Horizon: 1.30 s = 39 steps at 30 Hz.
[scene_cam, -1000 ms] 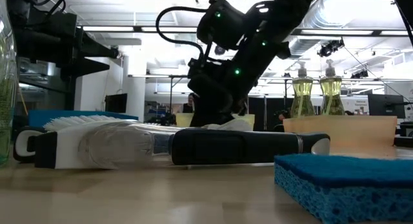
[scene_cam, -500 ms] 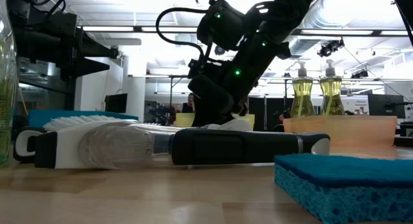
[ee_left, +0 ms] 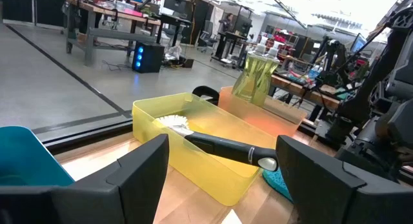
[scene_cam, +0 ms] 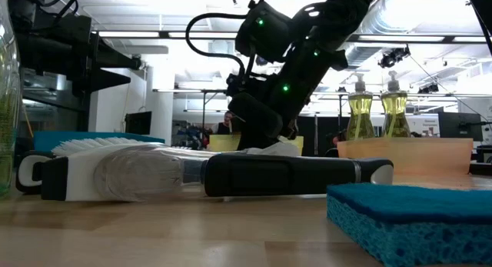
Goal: Pick & Place Kitchen Sink Supplies
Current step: Put the black dishwashing brush into the yellow bin
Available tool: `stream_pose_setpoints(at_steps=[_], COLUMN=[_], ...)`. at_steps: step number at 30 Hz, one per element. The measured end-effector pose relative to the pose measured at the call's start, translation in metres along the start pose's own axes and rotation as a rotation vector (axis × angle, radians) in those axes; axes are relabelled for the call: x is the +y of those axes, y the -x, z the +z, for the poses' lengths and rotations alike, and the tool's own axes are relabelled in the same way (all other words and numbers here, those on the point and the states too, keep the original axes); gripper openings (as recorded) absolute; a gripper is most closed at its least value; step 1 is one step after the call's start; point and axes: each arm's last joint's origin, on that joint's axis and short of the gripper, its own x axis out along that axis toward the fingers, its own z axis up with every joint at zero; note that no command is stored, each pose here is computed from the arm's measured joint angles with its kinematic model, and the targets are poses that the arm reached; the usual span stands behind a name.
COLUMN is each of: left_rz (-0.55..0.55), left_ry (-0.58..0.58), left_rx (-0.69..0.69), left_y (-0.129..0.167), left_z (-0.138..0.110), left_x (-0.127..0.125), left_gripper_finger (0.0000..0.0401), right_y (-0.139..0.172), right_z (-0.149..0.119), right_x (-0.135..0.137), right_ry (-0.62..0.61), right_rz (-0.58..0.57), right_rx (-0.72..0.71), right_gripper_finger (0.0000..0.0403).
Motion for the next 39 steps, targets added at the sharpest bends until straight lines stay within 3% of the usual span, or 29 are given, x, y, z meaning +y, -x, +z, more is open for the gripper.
stream_pose_setpoints(at_steps=[6,15,21,32,39], left_rz=[0.0,0.0,0.0,0.0,0.0], left_ry=[0.0,0.0,0.0,0.0,0.0], left_rx=[0.001,0.0,0.0,0.0,0.001], left_y=[0.0,0.0,0.0,0.0,0.0], left_z=[0.0,0.0,0.0,0.0,0.0], left_x=[0.0,0.0,0.0,0.0,0.0], left_gripper_finger=[0.028,0.028,0.028,0.028,0.028], right_y=[0.0,0.005,0.027,0.079,0.118], right_z=[0.001,0.003,0.012,0.004,0.001], right_x=[0.001,0.003,0.006,0.029,0.041], right_ry=[-0.001,-0.052,-0.053,-0.066,-0.19], right_rz=[0.031,0.059,0.084,0.169,0.139], right_rx=[0.003,-0.003,-0.027,0.085,0.069], right_gripper_finger=[0.0108,0.0108,0.0108,0.0108,0.0108])
